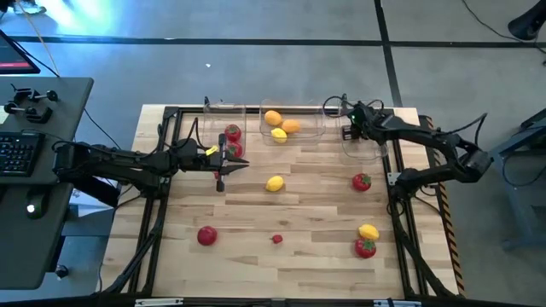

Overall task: Sort produce into baskets
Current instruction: Put the red tomato into the left transparent bin

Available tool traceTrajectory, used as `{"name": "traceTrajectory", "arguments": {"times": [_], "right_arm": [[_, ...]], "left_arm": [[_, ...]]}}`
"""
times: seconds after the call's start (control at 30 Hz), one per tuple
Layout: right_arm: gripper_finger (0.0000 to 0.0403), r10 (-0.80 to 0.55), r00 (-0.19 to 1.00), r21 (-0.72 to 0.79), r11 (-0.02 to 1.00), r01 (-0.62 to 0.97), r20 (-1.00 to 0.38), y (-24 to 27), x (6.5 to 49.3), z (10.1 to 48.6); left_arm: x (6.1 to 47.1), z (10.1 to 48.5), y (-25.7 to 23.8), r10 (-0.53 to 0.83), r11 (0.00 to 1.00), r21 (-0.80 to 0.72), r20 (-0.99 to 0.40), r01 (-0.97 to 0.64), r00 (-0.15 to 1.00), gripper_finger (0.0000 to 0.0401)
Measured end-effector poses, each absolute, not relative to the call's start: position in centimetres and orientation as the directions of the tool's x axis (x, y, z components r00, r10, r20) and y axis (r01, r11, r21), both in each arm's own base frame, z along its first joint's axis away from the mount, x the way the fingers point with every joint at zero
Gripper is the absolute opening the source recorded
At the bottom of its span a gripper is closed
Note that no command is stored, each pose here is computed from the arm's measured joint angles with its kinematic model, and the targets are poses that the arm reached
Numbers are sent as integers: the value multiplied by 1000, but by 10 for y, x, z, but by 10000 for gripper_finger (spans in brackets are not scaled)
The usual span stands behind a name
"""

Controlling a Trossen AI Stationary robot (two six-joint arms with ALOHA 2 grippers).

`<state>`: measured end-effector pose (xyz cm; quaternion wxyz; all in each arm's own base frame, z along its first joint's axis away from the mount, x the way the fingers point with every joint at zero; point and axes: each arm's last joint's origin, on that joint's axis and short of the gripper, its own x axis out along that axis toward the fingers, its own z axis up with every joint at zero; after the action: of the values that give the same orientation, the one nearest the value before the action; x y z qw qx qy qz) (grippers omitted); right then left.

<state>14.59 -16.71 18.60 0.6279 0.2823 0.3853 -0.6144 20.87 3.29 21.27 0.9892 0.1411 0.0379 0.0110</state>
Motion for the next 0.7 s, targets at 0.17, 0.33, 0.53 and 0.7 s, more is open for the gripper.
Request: {"name": "traceTrajectory", "arguments": {"times": [0.17, 0.33, 0.53, 0.7], "right_arm": [[243, -549, -42, -158, 167, 973, -835, -166, 160, 226], [246, -493, -28, -221, 338, 915, -869, -139, 178, 270], [245, -313, 61, -128, 550, 825, -948, -84, 196, 294], [247, -211, 55, -74, 557, 827, -976, -51, 201, 283]], "left_arm": [[209, 213, 33, 33, 959, 283, -72, -11, 997, 25], [209, 212, 33, 33, 959, 282, -79, -9, 996, 25], [209, 211, 33, 32, 963, 271, -89, -7, 996, 25], [209, 211, 33, 32, 966, 259, -88, -8, 996, 25]]}}
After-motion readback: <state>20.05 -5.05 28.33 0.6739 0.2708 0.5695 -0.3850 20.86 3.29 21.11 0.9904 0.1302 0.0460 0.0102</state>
